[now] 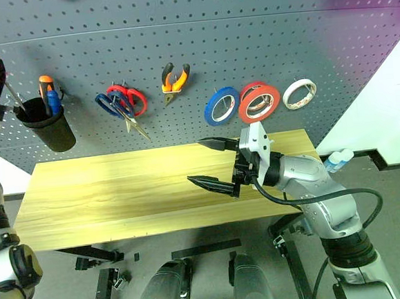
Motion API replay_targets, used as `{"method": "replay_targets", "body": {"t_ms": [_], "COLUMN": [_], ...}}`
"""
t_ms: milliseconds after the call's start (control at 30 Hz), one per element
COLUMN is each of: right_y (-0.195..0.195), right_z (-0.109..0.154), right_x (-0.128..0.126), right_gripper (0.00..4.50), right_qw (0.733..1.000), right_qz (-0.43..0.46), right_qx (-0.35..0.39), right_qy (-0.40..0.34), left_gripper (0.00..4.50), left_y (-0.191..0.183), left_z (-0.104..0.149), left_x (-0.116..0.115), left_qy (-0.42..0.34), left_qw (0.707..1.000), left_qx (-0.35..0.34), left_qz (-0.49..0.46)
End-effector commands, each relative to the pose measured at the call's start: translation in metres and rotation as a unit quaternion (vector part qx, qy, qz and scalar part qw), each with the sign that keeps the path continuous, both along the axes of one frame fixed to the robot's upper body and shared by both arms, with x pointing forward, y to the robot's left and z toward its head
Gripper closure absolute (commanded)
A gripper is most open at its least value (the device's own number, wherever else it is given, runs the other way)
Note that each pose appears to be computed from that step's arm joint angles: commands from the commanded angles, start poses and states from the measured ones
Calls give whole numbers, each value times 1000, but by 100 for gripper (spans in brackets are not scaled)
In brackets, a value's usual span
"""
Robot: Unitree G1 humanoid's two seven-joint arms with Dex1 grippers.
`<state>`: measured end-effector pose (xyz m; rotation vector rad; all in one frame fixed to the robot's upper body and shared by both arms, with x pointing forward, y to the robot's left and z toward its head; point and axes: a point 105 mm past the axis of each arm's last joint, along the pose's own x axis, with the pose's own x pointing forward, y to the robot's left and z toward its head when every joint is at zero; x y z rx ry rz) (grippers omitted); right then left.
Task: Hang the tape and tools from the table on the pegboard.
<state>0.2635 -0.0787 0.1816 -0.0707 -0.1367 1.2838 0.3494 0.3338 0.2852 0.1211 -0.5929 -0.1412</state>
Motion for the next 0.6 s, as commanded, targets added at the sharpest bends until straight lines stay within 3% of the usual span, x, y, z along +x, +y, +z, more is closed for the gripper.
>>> {"method": "replay_targets", "body": {"t_ms": [33,400,600], "right_y": [1,2,2], "right_z": [10,10,9], "right_x": [-6,-5,-4], "right_gripper": [0,0,0], "right_qw": [1000,1000,1000], "right_qz": [5,5,3], "right_qx": [8,6,5], "right_qy": [-26,-26,-27], "left_gripper": [370,3,3], "left_y": [0,4,-4], "left_z": [8,-2,-1], "left_x": [-5,-7,-8], "left_qy": [-21,-6,-3], "left_qw": [1000,1000,1000], "left_qx": [11,5,6], "left_qz": [3,11,-3]}}
